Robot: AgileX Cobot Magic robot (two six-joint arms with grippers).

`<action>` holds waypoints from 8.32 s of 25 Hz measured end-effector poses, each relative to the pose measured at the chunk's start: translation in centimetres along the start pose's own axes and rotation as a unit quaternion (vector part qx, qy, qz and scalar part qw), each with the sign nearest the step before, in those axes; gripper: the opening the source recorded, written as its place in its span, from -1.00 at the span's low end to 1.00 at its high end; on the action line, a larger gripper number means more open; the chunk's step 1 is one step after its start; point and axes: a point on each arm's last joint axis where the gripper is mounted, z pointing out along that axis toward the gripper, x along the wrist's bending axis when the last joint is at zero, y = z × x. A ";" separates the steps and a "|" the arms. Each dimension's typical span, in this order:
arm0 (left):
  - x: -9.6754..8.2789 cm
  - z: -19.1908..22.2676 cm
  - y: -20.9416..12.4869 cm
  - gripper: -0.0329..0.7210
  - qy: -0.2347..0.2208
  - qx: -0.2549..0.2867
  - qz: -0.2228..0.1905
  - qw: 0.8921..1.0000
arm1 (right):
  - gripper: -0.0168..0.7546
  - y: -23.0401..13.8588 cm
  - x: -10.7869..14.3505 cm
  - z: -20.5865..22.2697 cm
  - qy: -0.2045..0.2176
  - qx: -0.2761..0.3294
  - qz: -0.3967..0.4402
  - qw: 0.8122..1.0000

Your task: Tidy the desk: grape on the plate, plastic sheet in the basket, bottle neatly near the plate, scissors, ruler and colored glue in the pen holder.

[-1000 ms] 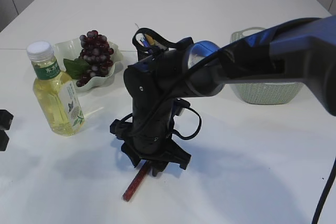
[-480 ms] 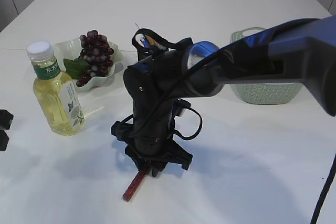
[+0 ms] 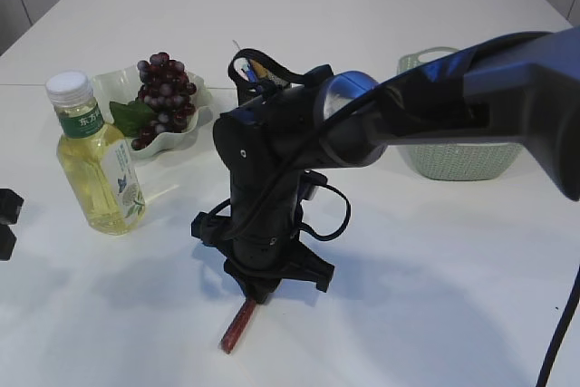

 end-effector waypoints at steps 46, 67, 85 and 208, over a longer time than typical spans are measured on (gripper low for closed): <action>-0.1 0.0 -0.2 0.05 -0.004 0.013 -0.008 1.000 | -0.75 22.3 -5.4 -14.1 0.424 -0.332 -0.430 0.724; -0.2 0.0 0.0 0.05 -0.009 -0.001 -0.008 1.000 | -0.63 27.4 -2.6 -7.5 0.466 -0.423 -0.431 0.647; -0.1 0.0 0.0 0.05 -0.007 0.001 -0.007 1.000 | 0.23 26.8 -3.9 -9.2 0.362 -0.308 -0.423 0.772; 7.2 -12.8 -19.5 0.24 -0.043 -0.343 -0.020 0.938 | 0.09 -16.2 -39.9 -19.6 0.019 -0.473 -0.198 0.858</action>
